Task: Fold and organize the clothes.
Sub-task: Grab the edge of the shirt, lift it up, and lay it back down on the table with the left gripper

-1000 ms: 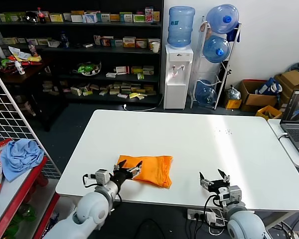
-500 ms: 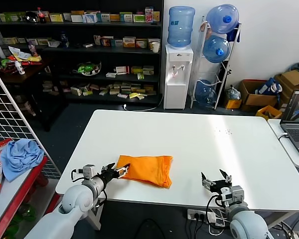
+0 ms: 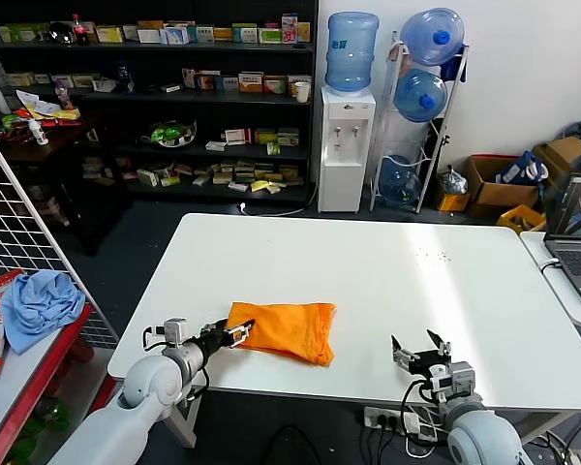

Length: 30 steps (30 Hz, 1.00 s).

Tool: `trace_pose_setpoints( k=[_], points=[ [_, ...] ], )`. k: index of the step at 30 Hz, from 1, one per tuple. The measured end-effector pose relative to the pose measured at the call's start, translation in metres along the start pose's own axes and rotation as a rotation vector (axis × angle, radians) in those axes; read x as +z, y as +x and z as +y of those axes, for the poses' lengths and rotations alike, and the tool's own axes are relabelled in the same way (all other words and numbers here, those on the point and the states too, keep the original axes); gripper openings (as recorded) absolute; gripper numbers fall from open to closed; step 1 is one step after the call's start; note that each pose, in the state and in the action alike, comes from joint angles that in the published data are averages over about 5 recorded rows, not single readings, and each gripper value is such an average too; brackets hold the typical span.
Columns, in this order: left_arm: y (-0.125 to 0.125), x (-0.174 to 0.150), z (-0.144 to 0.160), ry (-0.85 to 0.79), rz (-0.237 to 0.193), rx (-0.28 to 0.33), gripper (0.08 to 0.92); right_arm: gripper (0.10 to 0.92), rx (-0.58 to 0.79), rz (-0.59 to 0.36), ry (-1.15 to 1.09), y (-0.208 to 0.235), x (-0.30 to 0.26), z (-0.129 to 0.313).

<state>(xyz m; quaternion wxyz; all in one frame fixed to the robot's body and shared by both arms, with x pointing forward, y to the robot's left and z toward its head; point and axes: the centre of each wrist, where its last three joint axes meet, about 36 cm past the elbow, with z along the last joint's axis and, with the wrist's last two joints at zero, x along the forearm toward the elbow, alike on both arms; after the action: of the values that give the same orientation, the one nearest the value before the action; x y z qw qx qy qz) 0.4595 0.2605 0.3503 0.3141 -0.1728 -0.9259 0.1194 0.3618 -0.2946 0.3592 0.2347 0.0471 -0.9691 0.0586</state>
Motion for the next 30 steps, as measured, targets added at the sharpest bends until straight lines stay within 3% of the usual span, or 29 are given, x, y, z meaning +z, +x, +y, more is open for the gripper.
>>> trace_pose_setpoints(
  k=[11,17,24,30],
  points=[
    [0.002,0.003,-0.001,0.004,0.000,0.026,0.360,0.823,-0.010,-0.004,0.003,0.002,-0.003,0.004],
    [0.008,0.002,0.001,0.000,-0.018,0.011,0.199,0.823,-0.012,-0.009,-0.001,0.004,-0.005,0.005],
    [0.022,-0.006,0.014,-0.028,-0.036,-0.051,0.170,0.823,-0.021,-0.013,-0.001,0.002,-0.009,0.009],
    [0.040,-0.014,0.040,-0.087,-0.057,-0.171,0.170,0.823,-0.037,-0.020,0.005,-0.001,-0.012,0.015]
  ],
)
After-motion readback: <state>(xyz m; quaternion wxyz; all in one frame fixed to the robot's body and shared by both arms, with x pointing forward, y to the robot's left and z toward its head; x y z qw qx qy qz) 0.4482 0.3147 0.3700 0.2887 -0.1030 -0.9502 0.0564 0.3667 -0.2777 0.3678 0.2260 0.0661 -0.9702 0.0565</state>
